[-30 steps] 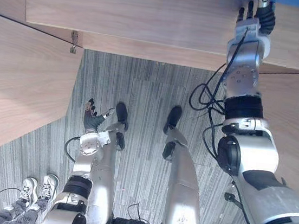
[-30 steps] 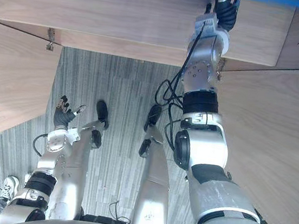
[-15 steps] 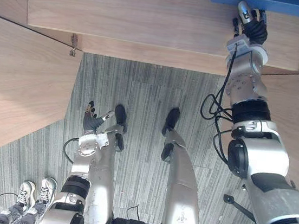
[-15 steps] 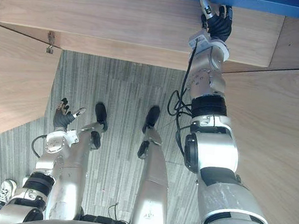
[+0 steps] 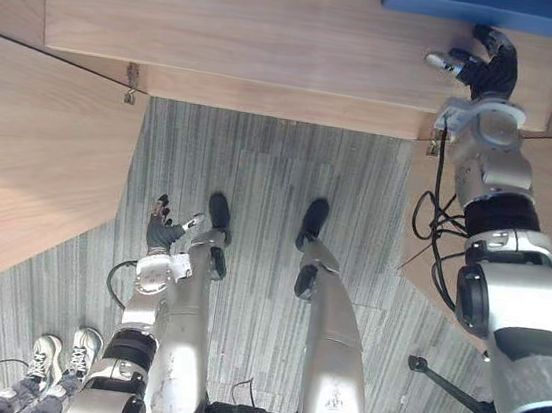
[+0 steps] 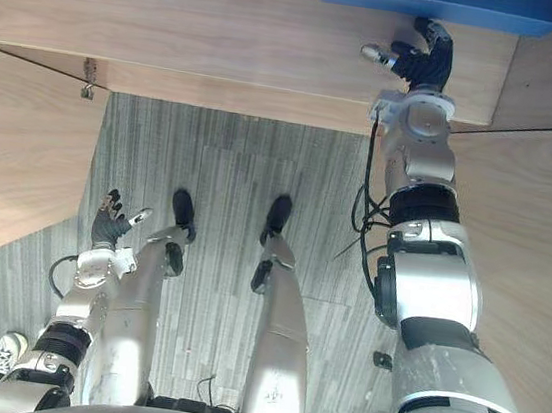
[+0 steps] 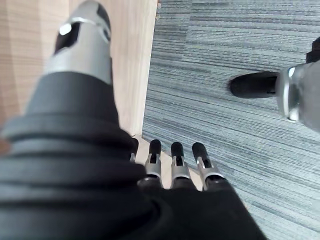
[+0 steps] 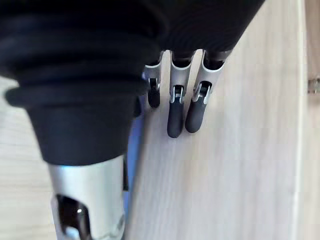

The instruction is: Walk over to the cabinet, pick up the folder, carry it to the office cabinet, place the folder inside the office cabinet, then close the office cabinet door

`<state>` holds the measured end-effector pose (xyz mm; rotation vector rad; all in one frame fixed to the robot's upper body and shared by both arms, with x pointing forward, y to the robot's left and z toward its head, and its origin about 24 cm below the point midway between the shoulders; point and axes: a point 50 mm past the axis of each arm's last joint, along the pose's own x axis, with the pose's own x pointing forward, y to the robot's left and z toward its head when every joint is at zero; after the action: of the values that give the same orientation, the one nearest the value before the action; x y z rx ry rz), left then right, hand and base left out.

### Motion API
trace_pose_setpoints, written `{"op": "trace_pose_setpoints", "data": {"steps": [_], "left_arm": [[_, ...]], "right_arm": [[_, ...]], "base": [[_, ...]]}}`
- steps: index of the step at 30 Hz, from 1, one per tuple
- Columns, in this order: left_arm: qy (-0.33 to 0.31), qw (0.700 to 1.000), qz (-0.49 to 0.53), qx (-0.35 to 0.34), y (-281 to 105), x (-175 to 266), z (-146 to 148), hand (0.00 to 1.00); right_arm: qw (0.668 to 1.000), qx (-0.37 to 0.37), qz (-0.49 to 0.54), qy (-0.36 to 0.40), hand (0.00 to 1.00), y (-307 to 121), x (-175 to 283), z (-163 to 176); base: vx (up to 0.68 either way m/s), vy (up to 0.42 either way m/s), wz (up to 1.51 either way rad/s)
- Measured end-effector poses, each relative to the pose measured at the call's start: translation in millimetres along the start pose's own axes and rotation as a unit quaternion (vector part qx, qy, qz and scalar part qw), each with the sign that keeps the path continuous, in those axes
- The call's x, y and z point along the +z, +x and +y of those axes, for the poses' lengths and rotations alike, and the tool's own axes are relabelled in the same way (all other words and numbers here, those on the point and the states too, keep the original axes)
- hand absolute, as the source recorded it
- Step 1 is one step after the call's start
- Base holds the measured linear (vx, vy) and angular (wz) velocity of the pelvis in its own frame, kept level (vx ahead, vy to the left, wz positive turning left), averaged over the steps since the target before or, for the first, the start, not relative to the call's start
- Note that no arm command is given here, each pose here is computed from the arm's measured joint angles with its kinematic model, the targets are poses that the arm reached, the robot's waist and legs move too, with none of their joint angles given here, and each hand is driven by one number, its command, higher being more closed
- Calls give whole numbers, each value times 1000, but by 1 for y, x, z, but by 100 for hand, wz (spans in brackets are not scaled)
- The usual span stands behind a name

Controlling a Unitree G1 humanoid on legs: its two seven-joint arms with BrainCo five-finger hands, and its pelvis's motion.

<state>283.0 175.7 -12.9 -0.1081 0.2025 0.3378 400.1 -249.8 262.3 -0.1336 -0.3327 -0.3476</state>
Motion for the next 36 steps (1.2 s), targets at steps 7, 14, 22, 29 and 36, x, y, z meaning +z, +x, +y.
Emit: {"op": "trace_pose_setpoints", "data": {"steps": [7,14,22,29,36], "left_arm": [[-2,1000,10,13,0,-4,6,0],[10,1000,-1,20,1,0,10,0],[24,999,-22,22,-3,6,14,0],[32,999,-27,27,-3,7,14,0],[28,998,-35,40,-2,10,19,0]], "right_arm": [[994,-16,-55,-95,0,-18,-2,-18],[969,-24,-134,-204,100,-53,2,-27],[953,-54,-158,-253,100,-86,-15,-20],[943,-73,-179,-272,100,-92,-16,-5],[940,-73,-201,-267,100,-83,-3,14]], "base": [[3,-5,-2],[3,-5,-1],[11,-23,-4],[0,0,0],[3,-6,1]]}}
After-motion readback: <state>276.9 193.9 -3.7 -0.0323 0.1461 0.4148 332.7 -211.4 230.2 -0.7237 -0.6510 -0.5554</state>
